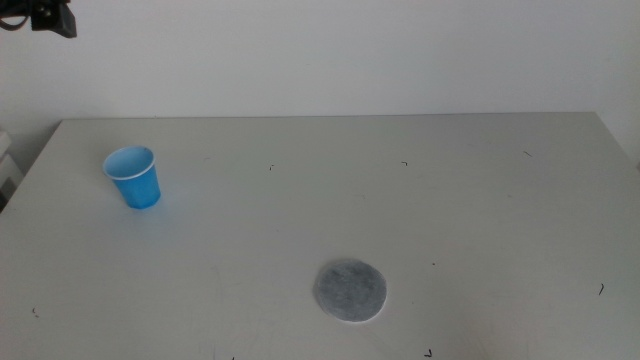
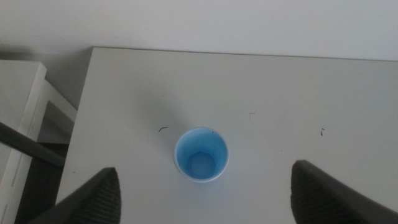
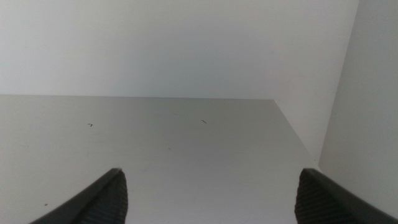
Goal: Place an empty cup on a cup mat.
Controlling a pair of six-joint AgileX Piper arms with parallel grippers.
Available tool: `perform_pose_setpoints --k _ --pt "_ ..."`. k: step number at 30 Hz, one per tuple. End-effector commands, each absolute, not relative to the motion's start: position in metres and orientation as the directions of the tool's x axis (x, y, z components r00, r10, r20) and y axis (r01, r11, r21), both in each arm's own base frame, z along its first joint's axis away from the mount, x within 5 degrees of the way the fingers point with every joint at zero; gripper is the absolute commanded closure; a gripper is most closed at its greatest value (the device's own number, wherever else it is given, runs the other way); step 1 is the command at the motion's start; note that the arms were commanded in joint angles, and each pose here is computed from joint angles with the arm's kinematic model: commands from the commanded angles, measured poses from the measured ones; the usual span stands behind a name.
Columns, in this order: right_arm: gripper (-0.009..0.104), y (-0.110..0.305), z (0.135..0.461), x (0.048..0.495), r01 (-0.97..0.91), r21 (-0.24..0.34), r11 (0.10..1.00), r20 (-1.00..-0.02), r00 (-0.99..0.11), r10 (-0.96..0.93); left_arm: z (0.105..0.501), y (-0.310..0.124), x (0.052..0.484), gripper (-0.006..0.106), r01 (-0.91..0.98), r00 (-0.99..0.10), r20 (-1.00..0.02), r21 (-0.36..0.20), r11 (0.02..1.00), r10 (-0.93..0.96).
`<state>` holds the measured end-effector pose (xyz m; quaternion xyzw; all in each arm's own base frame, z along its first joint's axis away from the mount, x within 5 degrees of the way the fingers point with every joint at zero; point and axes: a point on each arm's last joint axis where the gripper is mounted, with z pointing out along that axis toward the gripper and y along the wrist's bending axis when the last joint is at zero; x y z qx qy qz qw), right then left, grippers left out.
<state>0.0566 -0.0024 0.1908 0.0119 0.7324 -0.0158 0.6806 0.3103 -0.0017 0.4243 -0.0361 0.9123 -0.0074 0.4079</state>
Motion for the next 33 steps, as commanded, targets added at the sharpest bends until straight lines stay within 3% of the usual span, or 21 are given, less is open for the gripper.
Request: perform_pose_setpoints --k 1,5,11,23,33 --pt "0.001 -0.002 0.202 0.054 0.039 -0.026 0.999 -0.999 0.035 -0.027 0.442 -0.004 0.313 -0.005 -0.043 -0.570 -0.819 -0.046 0.998 -0.062" --pt "0.001 -0.002 0.202 0.054 0.039 -0.026 0.999 -0.999 0.035 -0.027 0.433 -0.003 0.328 -0.005 -0.043 -0.560 -0.827 -0.025 0.999 -0.045" --pt "0.001 -0.002 0.202 0.054 0.039 -0.026 0.999 -0.999 0.035 -0.027 0.406 -0.003 0.354 -0.005 0.004 -0.613 -0.789 0.053 0.999 0.044" --pt "0.001 -0.002 0.202 0.054 0.039 -0.026 0.999 -0.999 0.035 -0.027 0.336 0.021 0.400 -0.005 -0.037 -0.744 -0.668 0.014 0.999 -0.018" --pt "0.001 -0.002 0.202 0.054 0.039 -0.026 0.999 -0.999 0.035 -0.027 0.275 0.030 0.434 -0.005 -0.051 -0.791 -0.611 0.010 0.999 -0.034"
